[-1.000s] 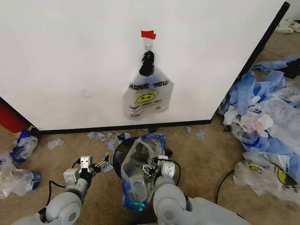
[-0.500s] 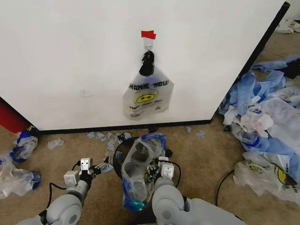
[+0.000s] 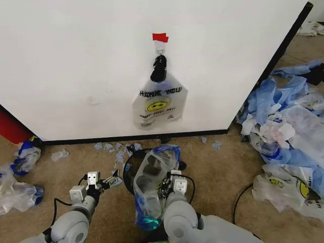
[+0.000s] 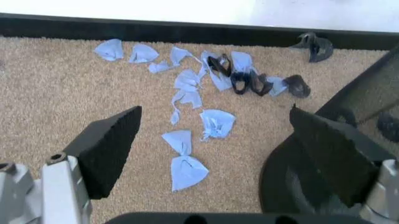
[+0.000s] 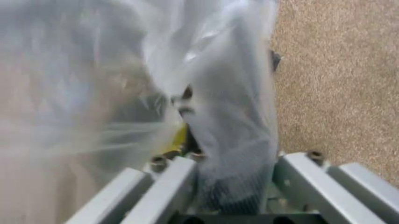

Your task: Pick up the garbage bag from the wall and place it over the trash bin.

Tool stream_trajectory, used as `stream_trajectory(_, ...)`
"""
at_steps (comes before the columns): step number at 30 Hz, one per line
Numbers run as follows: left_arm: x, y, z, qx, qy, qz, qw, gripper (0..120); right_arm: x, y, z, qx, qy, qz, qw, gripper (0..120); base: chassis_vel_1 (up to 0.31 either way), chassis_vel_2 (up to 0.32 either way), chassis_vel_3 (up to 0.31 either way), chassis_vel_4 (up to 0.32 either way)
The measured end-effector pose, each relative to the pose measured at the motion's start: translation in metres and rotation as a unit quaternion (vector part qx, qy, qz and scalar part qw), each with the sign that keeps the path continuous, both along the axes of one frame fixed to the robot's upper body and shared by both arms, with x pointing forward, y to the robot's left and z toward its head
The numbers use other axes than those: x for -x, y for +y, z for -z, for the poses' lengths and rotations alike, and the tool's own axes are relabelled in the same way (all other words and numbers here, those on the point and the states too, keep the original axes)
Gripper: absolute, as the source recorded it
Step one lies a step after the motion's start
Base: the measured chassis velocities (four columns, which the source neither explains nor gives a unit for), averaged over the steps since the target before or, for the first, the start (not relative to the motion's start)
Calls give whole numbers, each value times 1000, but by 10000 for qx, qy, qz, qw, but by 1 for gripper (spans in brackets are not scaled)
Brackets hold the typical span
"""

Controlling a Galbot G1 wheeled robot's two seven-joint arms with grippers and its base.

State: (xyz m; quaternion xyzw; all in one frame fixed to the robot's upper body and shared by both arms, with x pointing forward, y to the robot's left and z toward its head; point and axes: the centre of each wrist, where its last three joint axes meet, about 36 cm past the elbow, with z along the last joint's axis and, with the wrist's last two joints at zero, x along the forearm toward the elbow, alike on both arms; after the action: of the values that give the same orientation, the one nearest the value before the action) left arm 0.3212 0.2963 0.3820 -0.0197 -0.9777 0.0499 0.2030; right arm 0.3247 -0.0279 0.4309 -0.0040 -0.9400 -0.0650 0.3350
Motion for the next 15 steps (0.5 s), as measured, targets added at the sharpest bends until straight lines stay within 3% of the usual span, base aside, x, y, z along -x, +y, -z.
stream_trajectory(15,-1,-2,-17,-68,-146,199,9997,94,-3,1,4,-11,-225,19,9997,0,0,0,0,0)
